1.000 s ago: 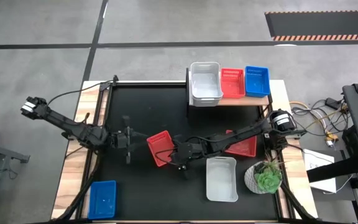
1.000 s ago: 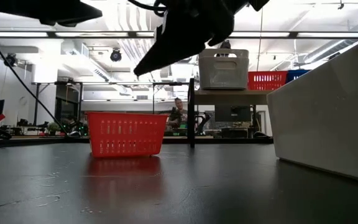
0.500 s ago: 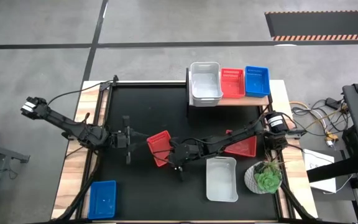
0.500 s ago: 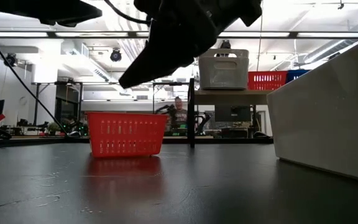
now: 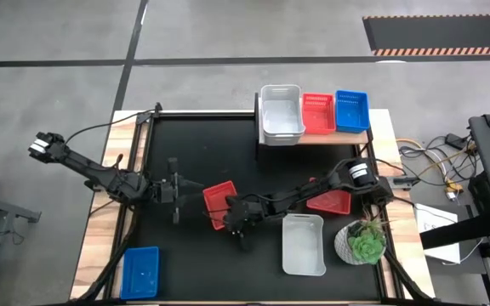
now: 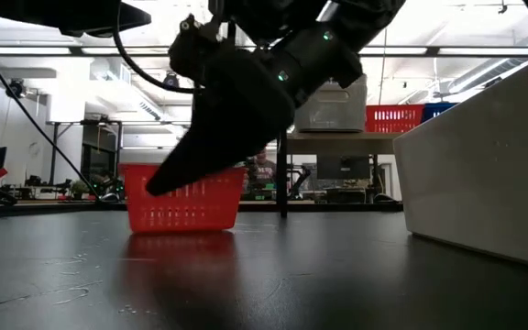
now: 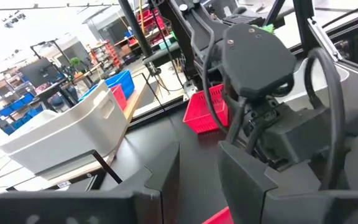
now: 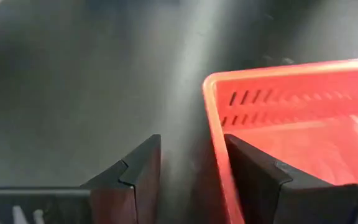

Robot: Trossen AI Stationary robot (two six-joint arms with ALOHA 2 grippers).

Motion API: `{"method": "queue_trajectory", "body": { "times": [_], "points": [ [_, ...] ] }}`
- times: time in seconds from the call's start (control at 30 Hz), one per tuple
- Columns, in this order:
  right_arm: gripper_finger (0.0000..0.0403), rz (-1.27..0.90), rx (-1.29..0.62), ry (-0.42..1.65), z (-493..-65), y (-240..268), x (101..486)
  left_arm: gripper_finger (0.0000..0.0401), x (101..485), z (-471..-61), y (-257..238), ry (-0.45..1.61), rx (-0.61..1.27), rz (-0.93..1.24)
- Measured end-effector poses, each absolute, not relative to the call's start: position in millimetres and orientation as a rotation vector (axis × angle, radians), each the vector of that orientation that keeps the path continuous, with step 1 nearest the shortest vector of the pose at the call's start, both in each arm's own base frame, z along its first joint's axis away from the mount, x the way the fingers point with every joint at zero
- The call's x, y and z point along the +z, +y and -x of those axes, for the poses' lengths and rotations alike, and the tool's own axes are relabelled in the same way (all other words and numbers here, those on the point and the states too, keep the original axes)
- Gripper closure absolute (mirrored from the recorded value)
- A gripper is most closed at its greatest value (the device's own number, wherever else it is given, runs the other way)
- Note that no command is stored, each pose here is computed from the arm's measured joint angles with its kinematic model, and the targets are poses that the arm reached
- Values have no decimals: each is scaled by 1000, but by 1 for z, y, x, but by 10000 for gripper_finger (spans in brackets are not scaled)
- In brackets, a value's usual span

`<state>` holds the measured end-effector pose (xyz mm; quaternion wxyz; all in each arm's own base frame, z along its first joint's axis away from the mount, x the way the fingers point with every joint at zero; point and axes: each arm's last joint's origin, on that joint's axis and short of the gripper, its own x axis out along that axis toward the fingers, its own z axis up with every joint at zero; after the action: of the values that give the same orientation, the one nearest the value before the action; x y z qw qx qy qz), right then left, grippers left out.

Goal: Stack baskets on shelf by color
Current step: Stack the bottom red bin on top of the red bin on the shelf

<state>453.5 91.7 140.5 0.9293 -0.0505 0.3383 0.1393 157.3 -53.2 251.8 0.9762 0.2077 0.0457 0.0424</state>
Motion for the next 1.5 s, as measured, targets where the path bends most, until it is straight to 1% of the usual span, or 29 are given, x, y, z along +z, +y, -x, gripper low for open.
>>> {"method": "queue_trajectory", "body": {
  "times": [0.07,0.13,0.3,0.33,0.37,0.5,0.6,0.9,1.03,1.2,1.3,1.5],
  "points": [
    [252,75,311,688,-456,90,142,308,252,-157,-53,87,86,-417],
    [275,79,324,684,-458,90,144,308,253,-157,-53,85,87,-416],
    [367,124,344,682,-457,90,149,309,253,-156,-53,83,87,-435],
    [380,136,349,671,-456,91,152,308,253,-156,-53,84,87,-439],
    [385,142,351,659,-456,91,156,308,253,-156,-53,85,87,-439],
    [390,166,357,638,-454,90,167,309,253,-156,-53,84,87,-440],
    [392,195,366,623,-449,89,183,308,254,-156,-53,82,87,-439],
    [393,310,397,508,-408,88,277,309,256,-155,-52,74,89,-435],
    [393,392,337,470,-377,88,319,309,256,-155,-52,70,90,-434],
    [394,448,287,452,-337,78,360,309,256,-155,-52,71,90,-434],
    [394,476,209,459,-314,65,379,309,256,-155,-52,71,90,-434],
    [394,531,40,529,-269,39,403,309,256,-155,-52,71,90,-434]
  ]
}}
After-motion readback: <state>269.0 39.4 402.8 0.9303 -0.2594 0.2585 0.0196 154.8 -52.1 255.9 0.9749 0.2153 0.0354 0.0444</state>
